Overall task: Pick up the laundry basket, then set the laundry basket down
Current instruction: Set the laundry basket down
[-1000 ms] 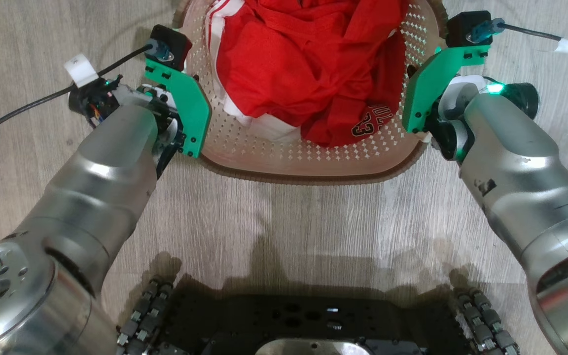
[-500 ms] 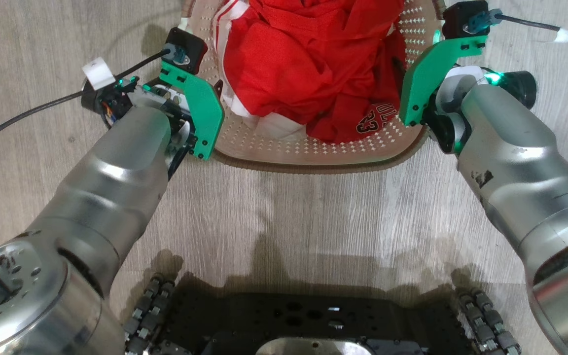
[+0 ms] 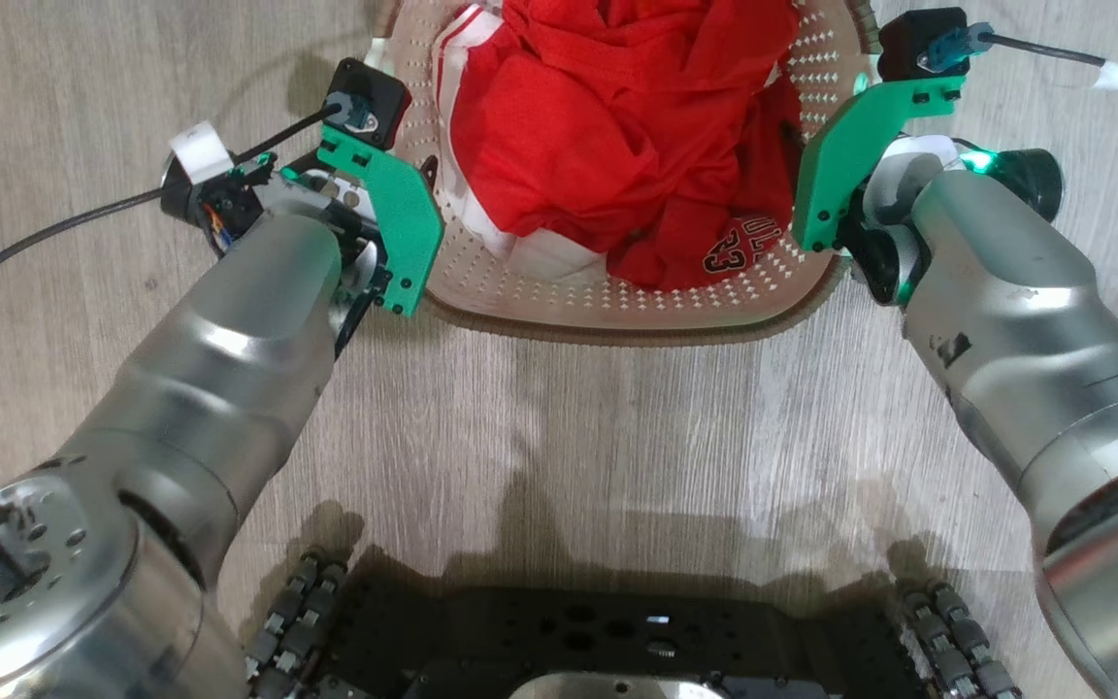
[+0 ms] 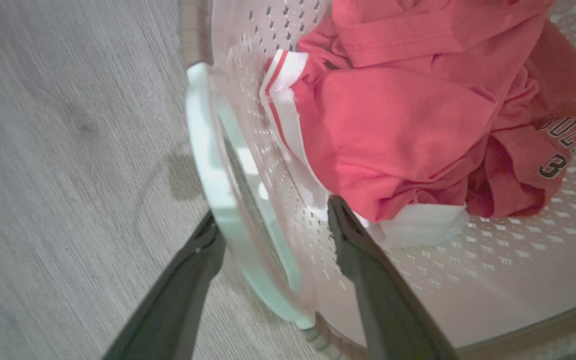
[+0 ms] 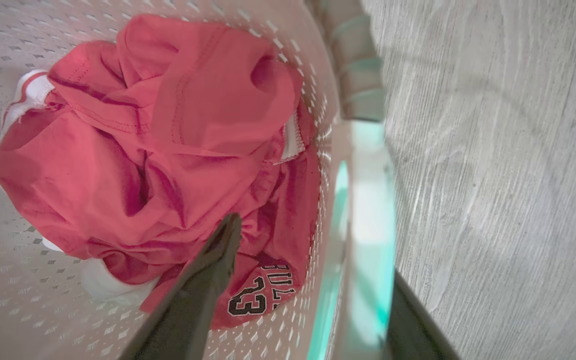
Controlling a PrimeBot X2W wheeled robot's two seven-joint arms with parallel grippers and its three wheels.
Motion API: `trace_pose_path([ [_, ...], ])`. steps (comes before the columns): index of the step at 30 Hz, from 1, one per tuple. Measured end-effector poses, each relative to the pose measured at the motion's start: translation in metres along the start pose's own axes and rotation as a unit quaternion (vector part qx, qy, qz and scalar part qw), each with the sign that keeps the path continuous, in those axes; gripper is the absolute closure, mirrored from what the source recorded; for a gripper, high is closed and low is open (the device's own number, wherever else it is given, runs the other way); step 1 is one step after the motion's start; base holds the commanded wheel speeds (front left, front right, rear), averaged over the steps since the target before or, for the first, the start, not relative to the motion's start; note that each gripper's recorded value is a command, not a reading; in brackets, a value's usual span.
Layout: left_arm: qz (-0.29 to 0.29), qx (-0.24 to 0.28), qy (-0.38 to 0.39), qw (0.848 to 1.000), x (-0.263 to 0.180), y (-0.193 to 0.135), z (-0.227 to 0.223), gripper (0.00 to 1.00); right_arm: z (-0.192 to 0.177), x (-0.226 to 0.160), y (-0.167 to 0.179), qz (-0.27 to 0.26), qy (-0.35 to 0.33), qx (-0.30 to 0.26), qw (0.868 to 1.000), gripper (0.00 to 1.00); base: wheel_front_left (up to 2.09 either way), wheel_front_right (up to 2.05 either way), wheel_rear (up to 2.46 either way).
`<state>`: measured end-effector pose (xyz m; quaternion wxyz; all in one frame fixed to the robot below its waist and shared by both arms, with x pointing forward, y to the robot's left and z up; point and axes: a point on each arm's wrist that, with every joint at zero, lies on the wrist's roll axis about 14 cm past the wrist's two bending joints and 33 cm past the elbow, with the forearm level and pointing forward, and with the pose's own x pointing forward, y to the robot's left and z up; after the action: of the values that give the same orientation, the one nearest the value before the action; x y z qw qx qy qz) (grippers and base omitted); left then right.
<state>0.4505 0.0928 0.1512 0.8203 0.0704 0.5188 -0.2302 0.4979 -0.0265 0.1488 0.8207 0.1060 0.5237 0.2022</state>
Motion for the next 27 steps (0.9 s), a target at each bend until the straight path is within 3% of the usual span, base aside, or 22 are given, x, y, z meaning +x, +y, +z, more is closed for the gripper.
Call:
trace_pose_path([
  [18,0.013,0.0,-0.021,1.0,-0.034,-0.008,0.012,0.0,0.031,-0.039,0.004,-0.02,-0.025,-0.028,0.999,0.0,0.0,0.0,0.0],
  [24,0.024,-0.003,-0.053,0.998,-0.055,-0.013,0.022,0.0,0.047,-0.066,0.015,-0.016,-0.061,-0.016,0.998,0.0,0.0,0.0,0.0],
  [27,0.03,0.0,-0.09,0.995,-0.074,-0.017,0.036,0.0,0.061,-0.091,0.027,-0.009,-0.113,-0.017,0.993,0.0,0.0,0.0,0.0],
])
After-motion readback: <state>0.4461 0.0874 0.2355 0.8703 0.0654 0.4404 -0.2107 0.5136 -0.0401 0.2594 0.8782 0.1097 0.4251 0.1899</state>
